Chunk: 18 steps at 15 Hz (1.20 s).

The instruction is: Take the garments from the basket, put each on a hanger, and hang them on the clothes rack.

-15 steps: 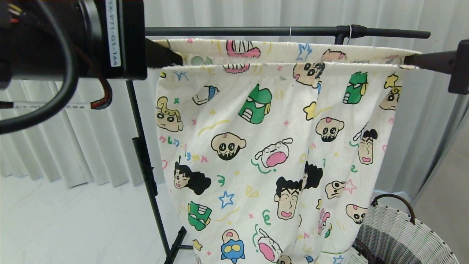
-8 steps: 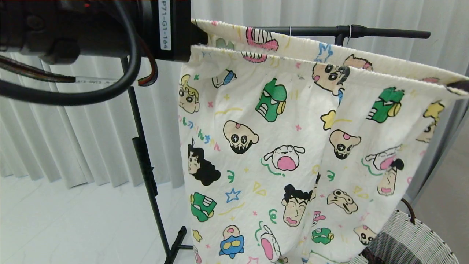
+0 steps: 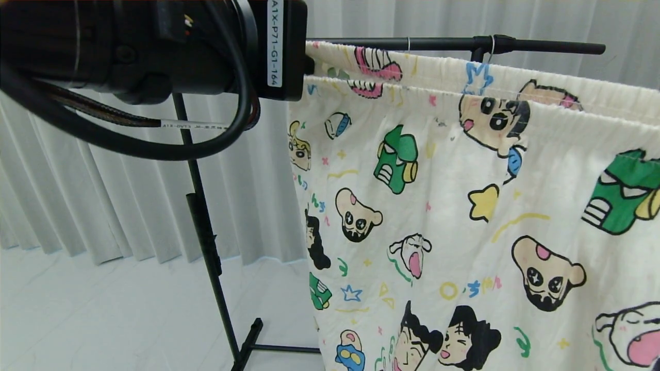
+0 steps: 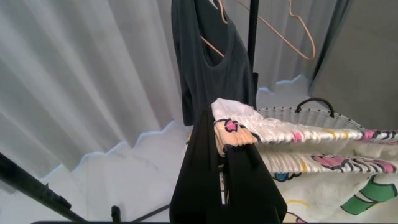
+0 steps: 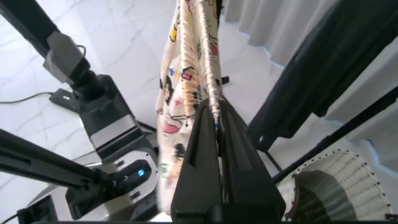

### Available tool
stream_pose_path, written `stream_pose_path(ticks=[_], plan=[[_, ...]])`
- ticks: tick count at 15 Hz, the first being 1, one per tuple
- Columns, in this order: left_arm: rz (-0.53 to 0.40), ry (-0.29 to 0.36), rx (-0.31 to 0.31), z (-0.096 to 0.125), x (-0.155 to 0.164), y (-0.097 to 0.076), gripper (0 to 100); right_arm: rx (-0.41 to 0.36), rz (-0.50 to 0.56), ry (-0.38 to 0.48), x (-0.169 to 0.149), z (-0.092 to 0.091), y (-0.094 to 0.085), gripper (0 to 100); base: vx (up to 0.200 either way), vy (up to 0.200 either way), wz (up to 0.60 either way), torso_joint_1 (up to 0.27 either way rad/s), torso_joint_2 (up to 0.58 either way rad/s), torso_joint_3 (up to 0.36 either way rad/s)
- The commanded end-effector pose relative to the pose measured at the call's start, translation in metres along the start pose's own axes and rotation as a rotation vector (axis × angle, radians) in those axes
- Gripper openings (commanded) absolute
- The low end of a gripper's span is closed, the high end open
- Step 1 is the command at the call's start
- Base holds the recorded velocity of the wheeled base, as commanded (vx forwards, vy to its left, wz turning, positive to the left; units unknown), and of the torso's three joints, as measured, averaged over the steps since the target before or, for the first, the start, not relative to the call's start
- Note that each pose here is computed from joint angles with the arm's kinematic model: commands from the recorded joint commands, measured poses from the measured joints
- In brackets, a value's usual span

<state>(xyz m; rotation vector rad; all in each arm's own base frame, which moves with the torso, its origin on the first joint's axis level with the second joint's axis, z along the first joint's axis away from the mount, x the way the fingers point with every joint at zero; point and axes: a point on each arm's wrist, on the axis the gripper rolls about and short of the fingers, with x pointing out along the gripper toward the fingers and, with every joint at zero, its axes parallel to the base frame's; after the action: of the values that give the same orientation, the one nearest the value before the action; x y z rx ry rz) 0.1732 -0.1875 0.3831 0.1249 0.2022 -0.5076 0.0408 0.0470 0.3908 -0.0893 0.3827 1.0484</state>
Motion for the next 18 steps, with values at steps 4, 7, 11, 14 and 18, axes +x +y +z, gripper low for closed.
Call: stream_pose_path(ticks=[4, 7, 11, 14, 18], plan=[[-0.002, 0.143, -0.033, -0.012, -0.032, 0.009, 0, 0.004, -0.217, -0.006, 0.019, 0.006, -0.014, 0, 0.000, 0.000, 0.00, 0.000, 0.00, 0.000], [-0.072, 0.283, -0.094, -0.026, -0.069, 0.003, 0, -0.035, -0.226, -0.140, 0.049, 0.021, -0.024, 0, 0.000, 0.000, 0.00, 0.000, 0.00, 0.000], [-0.294, 0.362, -0.201, -0.032, -0.113, -0.011, 0, -0.109, -0.123, -0.331, 0.100, 0.048, -0.029, 0, 0.000, 0.000, 0.00, 0.000, 0.00, 0.000], [-0.422, 0.378, -0.225, -0.032, -0.131, -0.022, 0, -0.124, -0.065, -0.350, 0.126, 0.054, -0.024, 0, 0.000, 0.000, 0.00, 0.000, 0.00, 0.000], [-0.441, 0.377, -0.223, -0.033, -0.134, -0.022, 0, -0.124, -0.065, -0.350, 0.124, 0.054, -0.022, 0, 0.000, 0.000, 0.00, 0.000, 0.00, 0.000]])
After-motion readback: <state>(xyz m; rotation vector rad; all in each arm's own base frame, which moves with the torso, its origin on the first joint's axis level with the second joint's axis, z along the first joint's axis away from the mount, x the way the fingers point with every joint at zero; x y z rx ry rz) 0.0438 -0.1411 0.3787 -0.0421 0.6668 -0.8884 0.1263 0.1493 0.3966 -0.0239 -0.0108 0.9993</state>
